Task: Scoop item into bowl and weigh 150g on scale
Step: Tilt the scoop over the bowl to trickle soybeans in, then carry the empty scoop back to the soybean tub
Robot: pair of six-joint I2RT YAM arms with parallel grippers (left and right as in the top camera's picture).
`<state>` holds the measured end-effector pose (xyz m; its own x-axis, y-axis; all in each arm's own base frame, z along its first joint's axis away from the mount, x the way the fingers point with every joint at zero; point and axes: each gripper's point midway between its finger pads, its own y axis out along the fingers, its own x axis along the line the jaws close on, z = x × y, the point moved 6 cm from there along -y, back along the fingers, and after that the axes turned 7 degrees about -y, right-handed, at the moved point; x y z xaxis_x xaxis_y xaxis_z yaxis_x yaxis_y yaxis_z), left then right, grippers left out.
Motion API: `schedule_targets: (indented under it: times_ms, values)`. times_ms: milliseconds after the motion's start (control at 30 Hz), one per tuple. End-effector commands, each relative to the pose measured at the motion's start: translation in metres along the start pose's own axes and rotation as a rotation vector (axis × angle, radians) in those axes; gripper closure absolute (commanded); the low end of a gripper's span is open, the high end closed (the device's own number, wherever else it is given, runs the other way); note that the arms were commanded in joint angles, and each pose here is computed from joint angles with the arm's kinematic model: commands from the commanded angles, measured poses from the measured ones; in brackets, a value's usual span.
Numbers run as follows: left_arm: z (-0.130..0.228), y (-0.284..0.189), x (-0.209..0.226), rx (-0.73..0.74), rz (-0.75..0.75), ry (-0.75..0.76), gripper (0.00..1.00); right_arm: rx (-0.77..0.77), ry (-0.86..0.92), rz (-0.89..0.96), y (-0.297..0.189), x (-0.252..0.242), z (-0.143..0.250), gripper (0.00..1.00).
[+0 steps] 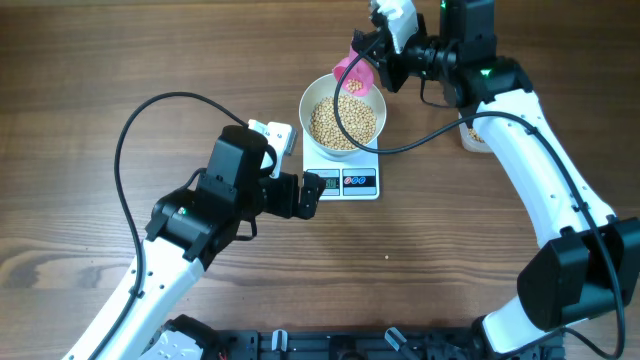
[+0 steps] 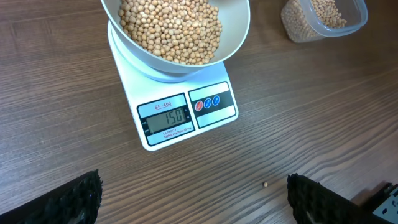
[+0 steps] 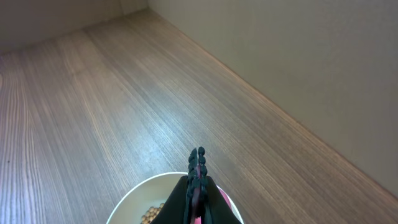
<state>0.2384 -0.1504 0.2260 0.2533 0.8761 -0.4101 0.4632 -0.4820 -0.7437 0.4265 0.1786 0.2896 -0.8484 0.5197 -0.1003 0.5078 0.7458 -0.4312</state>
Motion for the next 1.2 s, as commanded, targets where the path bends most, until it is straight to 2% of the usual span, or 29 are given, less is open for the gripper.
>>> schedule_targets:
  times_ms: [0, 1167]
  values:
    - [0.0004, 0.0016, -0.001, 0.003, 0.001, 0.009, 0.0, -0.006, -0.055, 0.0, -0.0025, 0.0001, -0.0019, 0.96]
    - [0.0004, 0.0016, -0.001, 0.003, 0.001, 0.009, 0.0, -0.065, -0.011, -0.051, -0.004, 0.005, -0.0118, 0.96]
